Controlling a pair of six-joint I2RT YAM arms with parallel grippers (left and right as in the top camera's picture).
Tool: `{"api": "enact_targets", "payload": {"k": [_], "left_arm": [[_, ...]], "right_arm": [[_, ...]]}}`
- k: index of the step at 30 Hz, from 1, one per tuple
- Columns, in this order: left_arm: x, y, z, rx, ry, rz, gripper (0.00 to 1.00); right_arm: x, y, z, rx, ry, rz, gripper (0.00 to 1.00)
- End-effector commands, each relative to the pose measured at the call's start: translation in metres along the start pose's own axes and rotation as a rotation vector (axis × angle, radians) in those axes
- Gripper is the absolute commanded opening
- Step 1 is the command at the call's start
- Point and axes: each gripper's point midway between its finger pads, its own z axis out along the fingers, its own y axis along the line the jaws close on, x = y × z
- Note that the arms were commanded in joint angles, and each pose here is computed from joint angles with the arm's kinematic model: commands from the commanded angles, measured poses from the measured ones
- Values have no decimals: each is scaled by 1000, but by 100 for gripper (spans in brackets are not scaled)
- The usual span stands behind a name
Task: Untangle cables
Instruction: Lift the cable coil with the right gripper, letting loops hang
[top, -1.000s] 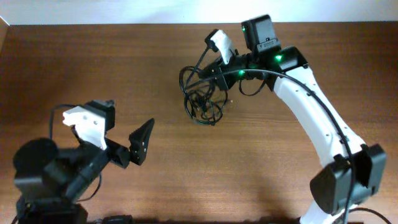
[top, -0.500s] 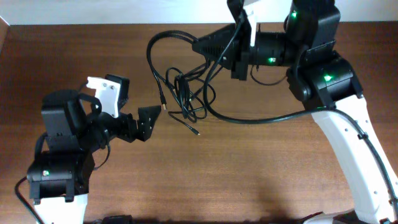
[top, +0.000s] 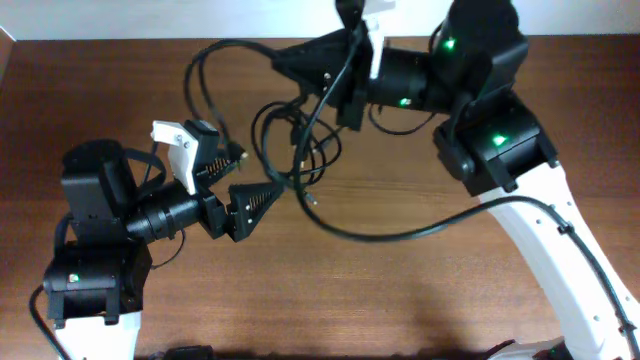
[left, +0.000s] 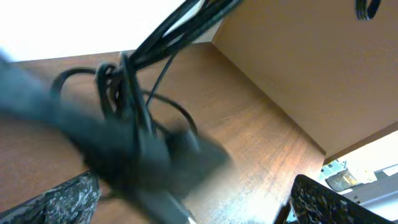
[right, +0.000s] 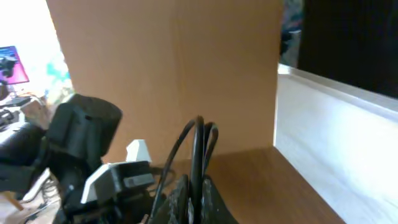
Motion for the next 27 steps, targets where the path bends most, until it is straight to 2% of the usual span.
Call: {"api": "enact_targets", "payload": {"k": [1, 2, 3, 4, 8, 11, 15, 18, 20, 21, 25, 27], "left_arm": [[-1, 3, -1, -17, -4, 1, 86], [-1, 9, -1, -55, -4, 1, 70], [-1, 10, -1, -57, -4, 1, 32], [-1, 9, -1, -56, -3, 0, 0], [0, 9, -1, -53, 0, -5, 0], [2, 9, -1, -53, 6, -13, 0], [6, 8, -2, -53, 17, -28, 0], [2, 1, -7, -54, -5, 1, 0], [-7, -16, -18, -57, -54, 69, 0], [-12, -23, -24, -67, -78, 102, 0], [-34, -37, -56, -225, -187, 215, 0], [-47, -47, -76, -300, -252, 268, 0]], "right_arm": [[-27, 26, 3, -54, -66, 5, 4], [-32, 33, 6, -75, -83, 3, 4], [-32, 34, 6, -78, -85, 1, 4], [-32, 32, 6, -73, -83, 2, 4], [-29, 13, -5, -20, -72, 6, 4], [-8, -27, -21, 105, -12, 95, 4], [50, -85, -61, 333, 155, 279, 4], [75, -103, -89, 417, 245, 275, 4], [101, -130, -128, 611, 328, 353, 4], [108, -133, -137, 638, 358, 354, 4], [129, -142, -174, 728, 450, 378, 4], [146, -151, -199, 854, 525, 412, 7]]}}
